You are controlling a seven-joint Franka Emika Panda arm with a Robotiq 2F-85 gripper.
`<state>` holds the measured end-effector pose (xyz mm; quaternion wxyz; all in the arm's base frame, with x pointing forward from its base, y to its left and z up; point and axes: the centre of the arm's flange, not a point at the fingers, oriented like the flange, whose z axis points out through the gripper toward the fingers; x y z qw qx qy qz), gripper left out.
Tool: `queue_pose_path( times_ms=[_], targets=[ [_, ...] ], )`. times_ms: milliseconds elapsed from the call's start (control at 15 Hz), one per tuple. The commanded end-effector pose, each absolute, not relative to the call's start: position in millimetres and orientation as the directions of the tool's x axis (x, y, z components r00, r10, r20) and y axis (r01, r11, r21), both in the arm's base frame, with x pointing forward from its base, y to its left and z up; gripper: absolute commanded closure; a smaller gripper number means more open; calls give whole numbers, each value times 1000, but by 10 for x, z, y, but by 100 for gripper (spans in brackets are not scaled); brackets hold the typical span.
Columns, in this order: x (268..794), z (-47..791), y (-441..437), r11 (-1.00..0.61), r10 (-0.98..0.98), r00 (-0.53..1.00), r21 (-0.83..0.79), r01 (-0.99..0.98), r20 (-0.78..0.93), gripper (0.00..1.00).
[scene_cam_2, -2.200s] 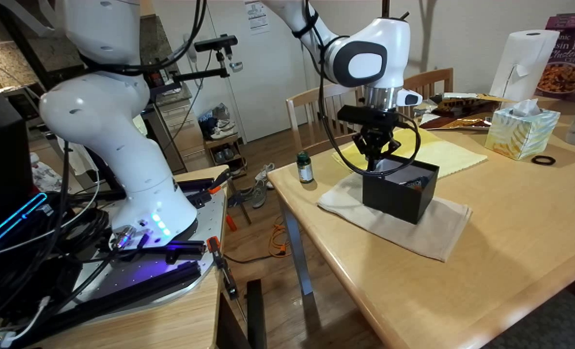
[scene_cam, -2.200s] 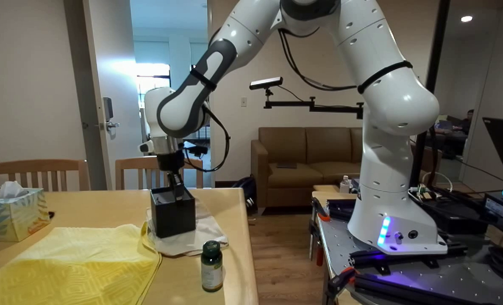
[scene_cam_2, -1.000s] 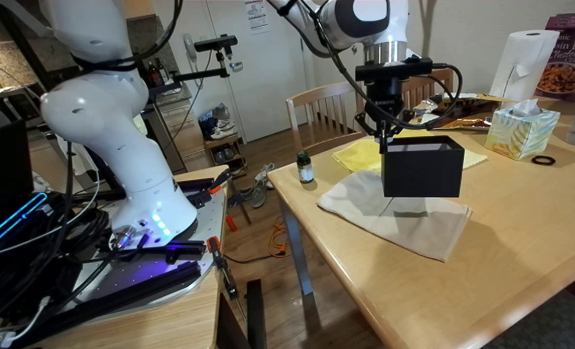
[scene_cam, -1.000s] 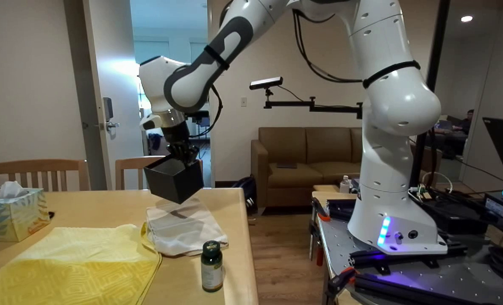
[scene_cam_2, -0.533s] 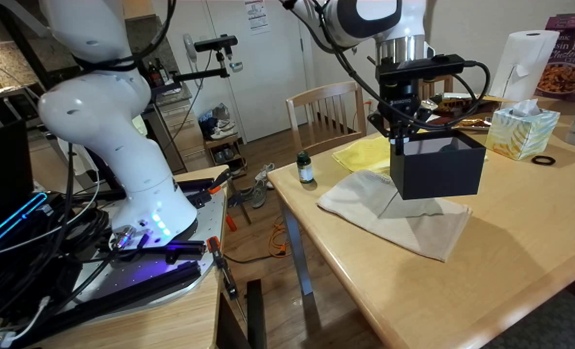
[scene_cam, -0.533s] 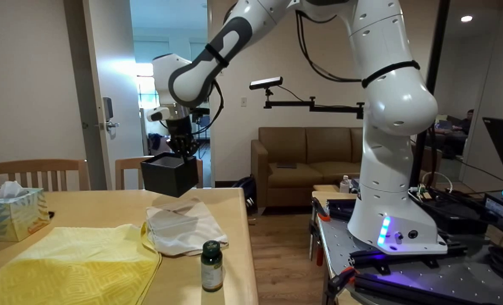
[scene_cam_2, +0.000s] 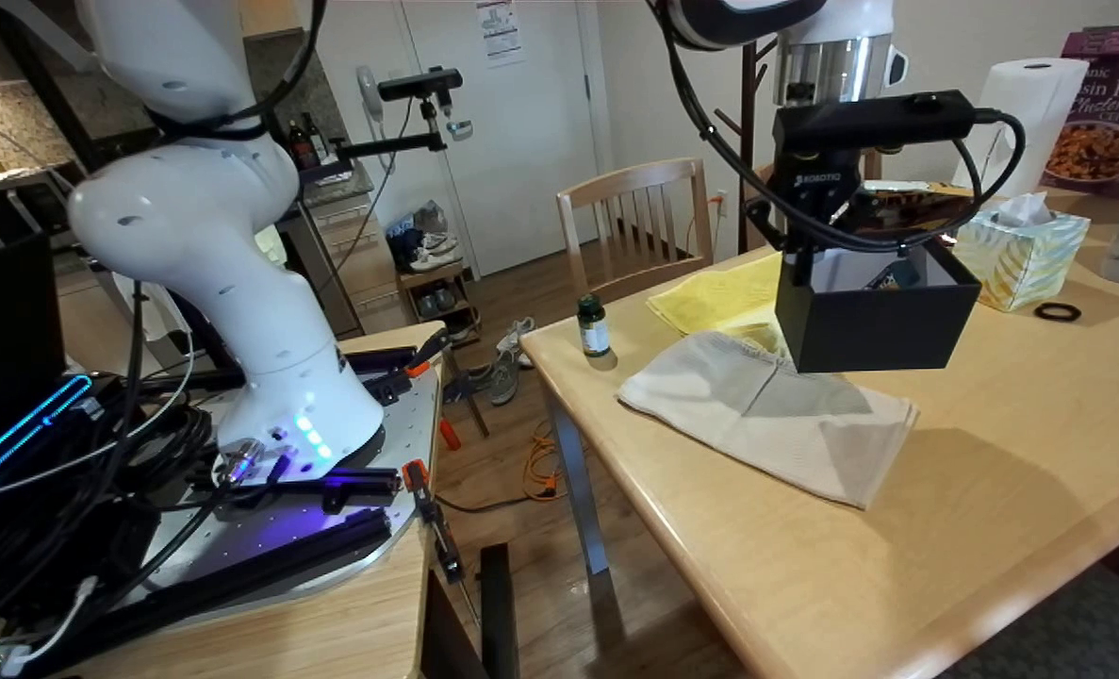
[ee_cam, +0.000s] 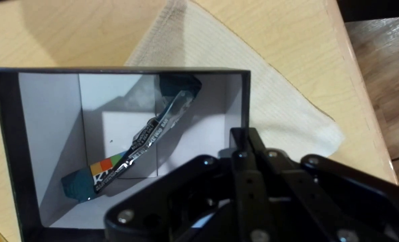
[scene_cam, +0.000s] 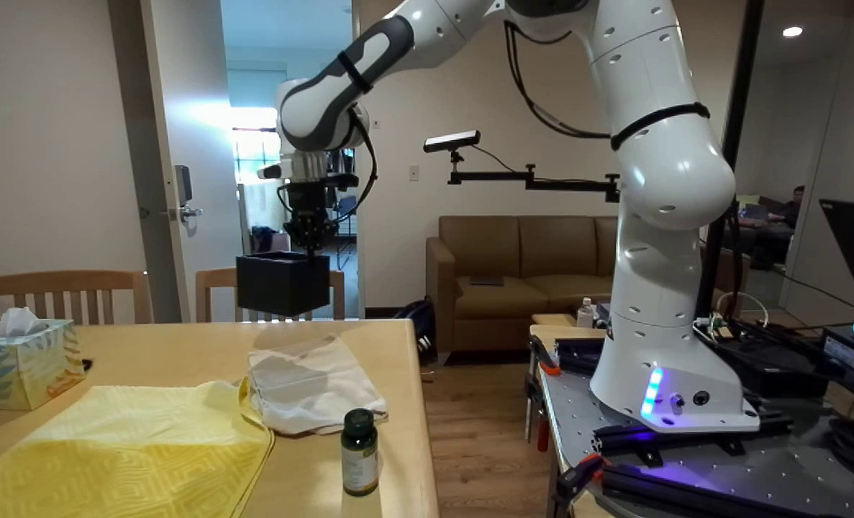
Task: Move the box backwards.
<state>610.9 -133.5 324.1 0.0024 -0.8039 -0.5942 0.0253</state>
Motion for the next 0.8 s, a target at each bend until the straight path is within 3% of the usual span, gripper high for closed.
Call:
queue_pose_path(
  times_ms=[0,733],
  targets=[
    [6280,3189,-1370,-195,977,188,-67,978,-105,99],
    [6527,3002,-1143,232,908,-270,-153,961,-319,99]
  ],
)
